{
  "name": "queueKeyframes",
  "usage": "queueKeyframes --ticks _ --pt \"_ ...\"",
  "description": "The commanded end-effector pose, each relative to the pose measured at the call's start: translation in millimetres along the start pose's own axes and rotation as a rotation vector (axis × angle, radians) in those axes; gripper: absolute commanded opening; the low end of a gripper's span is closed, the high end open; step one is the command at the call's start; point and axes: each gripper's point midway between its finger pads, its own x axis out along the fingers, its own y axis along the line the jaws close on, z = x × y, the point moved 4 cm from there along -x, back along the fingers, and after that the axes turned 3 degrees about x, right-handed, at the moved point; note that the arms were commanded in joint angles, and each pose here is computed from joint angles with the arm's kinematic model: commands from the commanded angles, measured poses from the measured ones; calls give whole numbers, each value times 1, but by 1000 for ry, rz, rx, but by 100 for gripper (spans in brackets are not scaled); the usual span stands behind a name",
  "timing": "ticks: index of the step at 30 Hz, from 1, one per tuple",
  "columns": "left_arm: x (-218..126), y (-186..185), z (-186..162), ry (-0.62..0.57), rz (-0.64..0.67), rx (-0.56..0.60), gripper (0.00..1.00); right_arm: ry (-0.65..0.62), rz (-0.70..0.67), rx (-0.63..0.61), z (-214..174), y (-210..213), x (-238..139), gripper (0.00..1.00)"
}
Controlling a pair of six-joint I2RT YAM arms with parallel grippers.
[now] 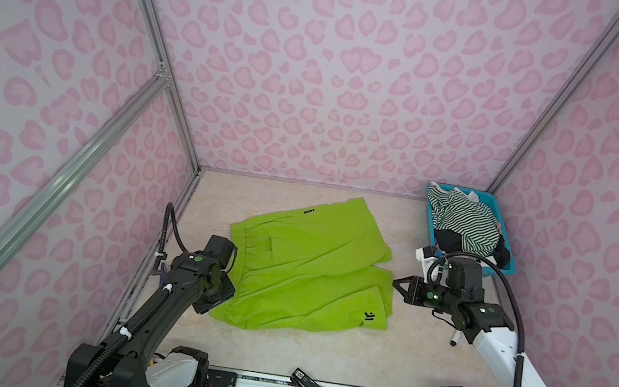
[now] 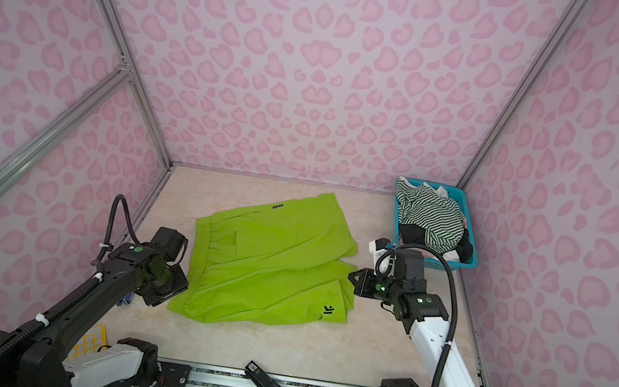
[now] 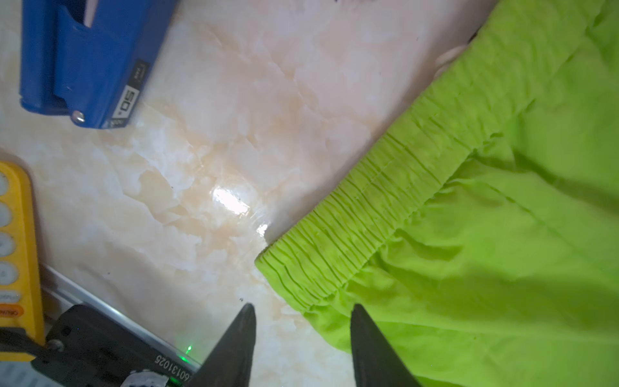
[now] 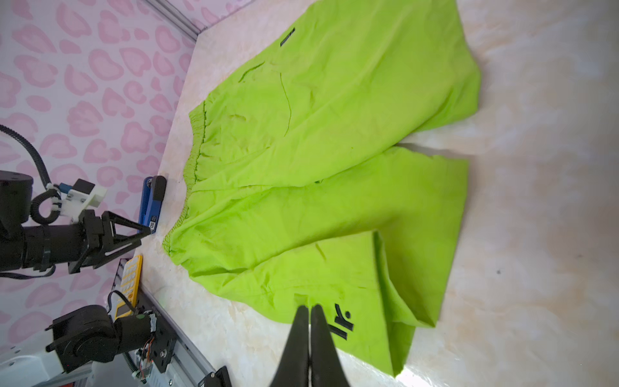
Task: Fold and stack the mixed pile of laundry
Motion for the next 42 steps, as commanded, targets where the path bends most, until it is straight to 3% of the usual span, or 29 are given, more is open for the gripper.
queueKeyframes --ticks 1,6,12,14,17,28,33,42 --pt "9 -2 -17 44 25 9 51 -30 -74 -1 2 -7 -10 0" --pt "16 1 -40 25 76 41 51 70 -88 46 -13 -15 -3 1" --pt "12 18 -33 -76 155 1 55 202 -74 116 -42 -29 22 36" --pt "12 20 -29 -109 172 -9 57 241 -77 114 -48 -29 33 44" --pt "17 19 -25 -126 191 -8 59 306 -105 114 -57 -33 50 49" --pt "34 12 -23 -88 143 -12 64 435 -166 177 -77 -64 94 51" --pt "40 13 -24 -63 126 -22 64 447 -117 199 -79 -63 106 50" --pt "44 14 -25 -48 121 -19 63 427 5 195 -68 -48 114 39"
